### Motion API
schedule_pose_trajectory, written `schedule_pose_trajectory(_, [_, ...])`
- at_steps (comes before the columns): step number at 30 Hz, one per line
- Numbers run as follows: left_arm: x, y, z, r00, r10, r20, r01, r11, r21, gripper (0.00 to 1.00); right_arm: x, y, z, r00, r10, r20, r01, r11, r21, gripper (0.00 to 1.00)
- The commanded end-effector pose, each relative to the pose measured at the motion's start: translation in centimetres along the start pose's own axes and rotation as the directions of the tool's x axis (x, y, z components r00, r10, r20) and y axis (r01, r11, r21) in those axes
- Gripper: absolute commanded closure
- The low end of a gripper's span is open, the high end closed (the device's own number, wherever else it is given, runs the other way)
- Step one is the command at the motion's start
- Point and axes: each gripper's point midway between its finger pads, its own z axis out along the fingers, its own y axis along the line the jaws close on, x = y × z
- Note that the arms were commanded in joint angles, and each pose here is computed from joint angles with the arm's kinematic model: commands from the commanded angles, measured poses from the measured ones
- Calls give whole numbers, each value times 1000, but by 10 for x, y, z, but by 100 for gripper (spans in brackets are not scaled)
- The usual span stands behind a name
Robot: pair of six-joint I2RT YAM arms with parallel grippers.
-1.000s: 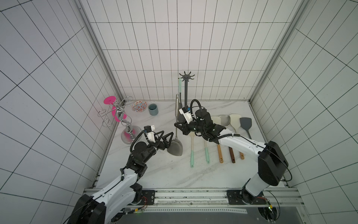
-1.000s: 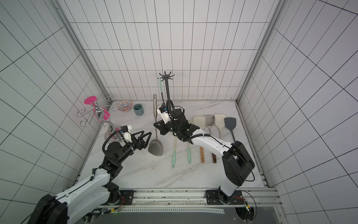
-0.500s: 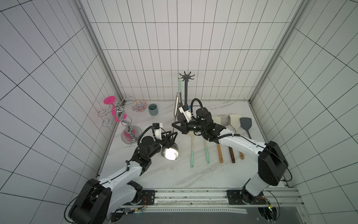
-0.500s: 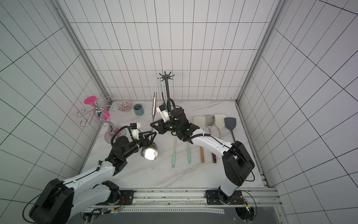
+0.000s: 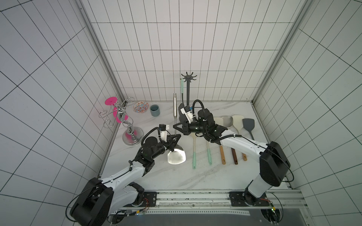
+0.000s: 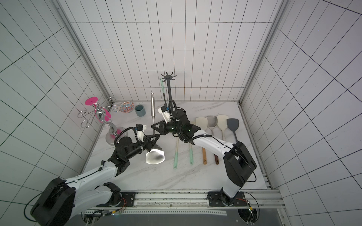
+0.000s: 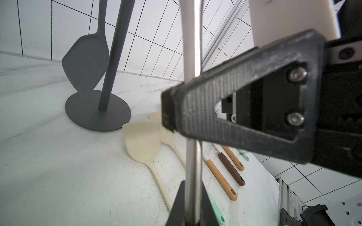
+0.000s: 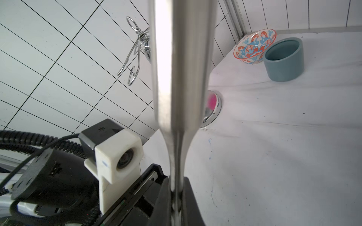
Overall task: Take the spatula off the kitchen utensil rack
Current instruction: Place the spatula at the center of the board.
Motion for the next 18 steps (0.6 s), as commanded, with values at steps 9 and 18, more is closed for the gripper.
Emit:
schedule_pose_trajectory(9, [-8,12,6,1000,16,26,-14,997,-77,100,-64,-3,-66,998,57,41,-59,997,57,62])
schedule_pose_trajectory(18, [6,-10,22,997,66,-47,-66,998,10,100,-107,-2,-81,991,130,0,-129,984,-124,28])
